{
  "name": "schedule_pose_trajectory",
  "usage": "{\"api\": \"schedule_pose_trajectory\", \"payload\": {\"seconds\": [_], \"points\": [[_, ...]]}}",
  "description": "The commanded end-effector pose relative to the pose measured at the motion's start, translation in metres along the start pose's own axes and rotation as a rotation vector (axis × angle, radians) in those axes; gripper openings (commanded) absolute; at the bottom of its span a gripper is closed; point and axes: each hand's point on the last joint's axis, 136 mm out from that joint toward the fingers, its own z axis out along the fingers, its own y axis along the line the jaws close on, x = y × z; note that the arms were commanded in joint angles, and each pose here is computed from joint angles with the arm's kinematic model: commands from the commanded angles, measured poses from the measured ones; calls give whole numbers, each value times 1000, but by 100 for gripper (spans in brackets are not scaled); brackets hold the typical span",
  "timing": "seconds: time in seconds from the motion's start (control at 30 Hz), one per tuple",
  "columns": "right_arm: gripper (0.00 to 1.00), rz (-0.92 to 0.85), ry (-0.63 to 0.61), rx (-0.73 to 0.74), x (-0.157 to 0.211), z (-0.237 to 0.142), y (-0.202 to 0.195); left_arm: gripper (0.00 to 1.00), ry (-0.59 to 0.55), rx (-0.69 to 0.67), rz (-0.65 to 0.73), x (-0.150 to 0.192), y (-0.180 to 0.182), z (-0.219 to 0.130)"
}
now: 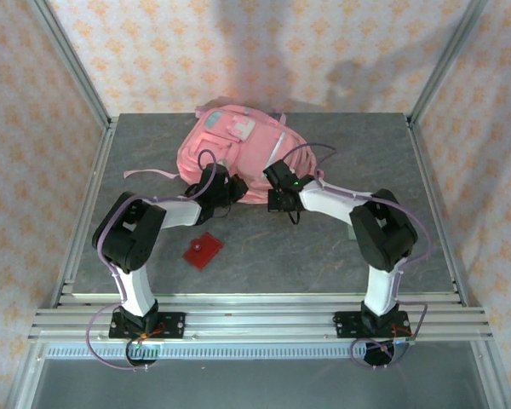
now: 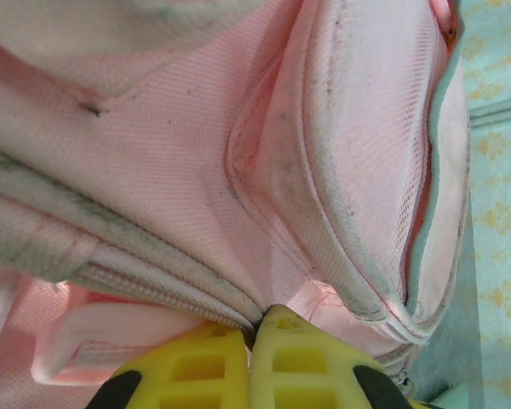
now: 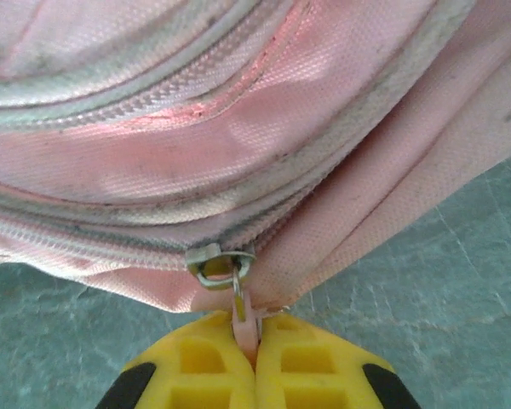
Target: Pack the student bag
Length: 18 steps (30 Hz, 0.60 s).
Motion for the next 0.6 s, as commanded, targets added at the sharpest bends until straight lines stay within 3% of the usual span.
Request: {"api": "schedule_pose_trajectory", "payload": {"seconds": [0.0,0.2,0.33,0.57], "points": [[0,-60,41,69,19,-26,-25,0,12,-117,105,-2,23,-10],[0,-179,81,-55,45,-44,14,0,66,-120,247,1,13,-25],[0,-234,104,-189,54,-57,53,0,9,-177,290,-22,27,-49],[0,-176,59,-261,35,-53,87,0,-115,-233,239,-67,50,-79]]}}
